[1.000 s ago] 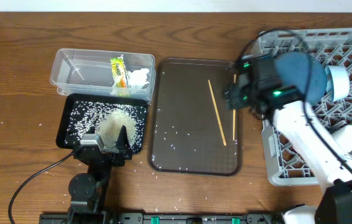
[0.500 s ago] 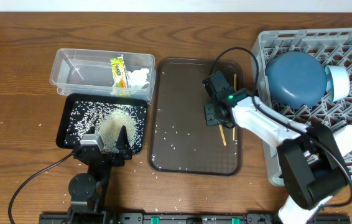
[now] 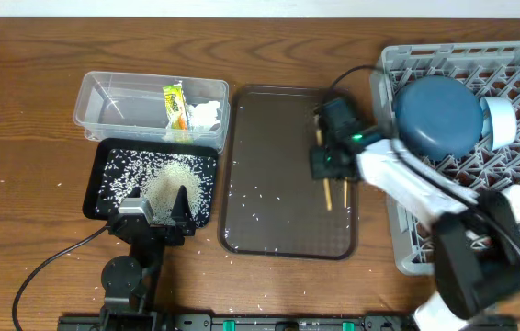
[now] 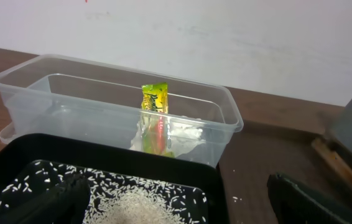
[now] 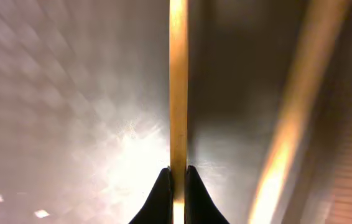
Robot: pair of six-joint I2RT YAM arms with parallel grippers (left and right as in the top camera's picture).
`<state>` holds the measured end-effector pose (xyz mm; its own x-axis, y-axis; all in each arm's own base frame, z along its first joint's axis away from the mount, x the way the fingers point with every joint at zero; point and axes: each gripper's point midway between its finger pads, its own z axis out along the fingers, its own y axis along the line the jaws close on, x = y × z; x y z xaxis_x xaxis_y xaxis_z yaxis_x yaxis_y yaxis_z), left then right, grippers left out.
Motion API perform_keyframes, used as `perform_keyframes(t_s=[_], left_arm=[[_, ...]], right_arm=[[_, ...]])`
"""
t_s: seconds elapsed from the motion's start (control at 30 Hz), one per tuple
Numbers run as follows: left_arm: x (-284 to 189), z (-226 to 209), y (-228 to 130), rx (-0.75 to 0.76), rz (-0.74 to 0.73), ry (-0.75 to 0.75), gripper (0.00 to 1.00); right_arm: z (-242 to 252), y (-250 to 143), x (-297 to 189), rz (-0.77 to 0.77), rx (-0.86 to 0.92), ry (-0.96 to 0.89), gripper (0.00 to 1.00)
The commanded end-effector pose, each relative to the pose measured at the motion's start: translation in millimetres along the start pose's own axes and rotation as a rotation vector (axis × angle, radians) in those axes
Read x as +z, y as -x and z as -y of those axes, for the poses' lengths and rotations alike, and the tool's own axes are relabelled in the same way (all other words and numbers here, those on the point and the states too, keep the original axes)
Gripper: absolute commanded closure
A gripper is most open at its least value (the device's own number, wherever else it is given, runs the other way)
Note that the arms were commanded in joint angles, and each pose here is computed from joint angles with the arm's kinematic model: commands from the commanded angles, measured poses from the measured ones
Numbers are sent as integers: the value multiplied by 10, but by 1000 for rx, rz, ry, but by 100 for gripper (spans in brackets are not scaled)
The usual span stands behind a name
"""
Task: Sort waste into correct bins and load items into the dishwasher rack
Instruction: 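Lift the chopsticks upright with the right gripper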
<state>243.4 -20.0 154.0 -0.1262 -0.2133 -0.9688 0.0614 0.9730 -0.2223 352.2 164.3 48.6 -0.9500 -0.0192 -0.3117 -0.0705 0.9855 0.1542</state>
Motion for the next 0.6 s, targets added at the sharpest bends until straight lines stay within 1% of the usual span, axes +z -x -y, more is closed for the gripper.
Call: perform_keyframes(t_s=[0.0, 0.1, 0.23, 0.37, 0.5, 0.57], left_arm=[[17, -21, -148, 11, -36, -1, 6], [17, -21, -148, 11, -36, -1, 7], [17, -21, -149, 11, -37, -1, 6], [17, -21, -148, 11, -36, -1, 6], [17, -21, -148, 11, -36, -1, 7], [17, -21, -148, 11, -36, -1, 7]], right_arm=[[219, 476, -661, 205, 29, 34, 99], [570, 653, -1010, 303, 44, 3, 99], [1007, 759, -1143, 347, -6, -70, 99], [1325, 721, -1088, 313, -3, -119, 99], [1411, 599, -901, 232, -23, -143, 99], [1502, 562, -813, 201, -16, -188, 99]])
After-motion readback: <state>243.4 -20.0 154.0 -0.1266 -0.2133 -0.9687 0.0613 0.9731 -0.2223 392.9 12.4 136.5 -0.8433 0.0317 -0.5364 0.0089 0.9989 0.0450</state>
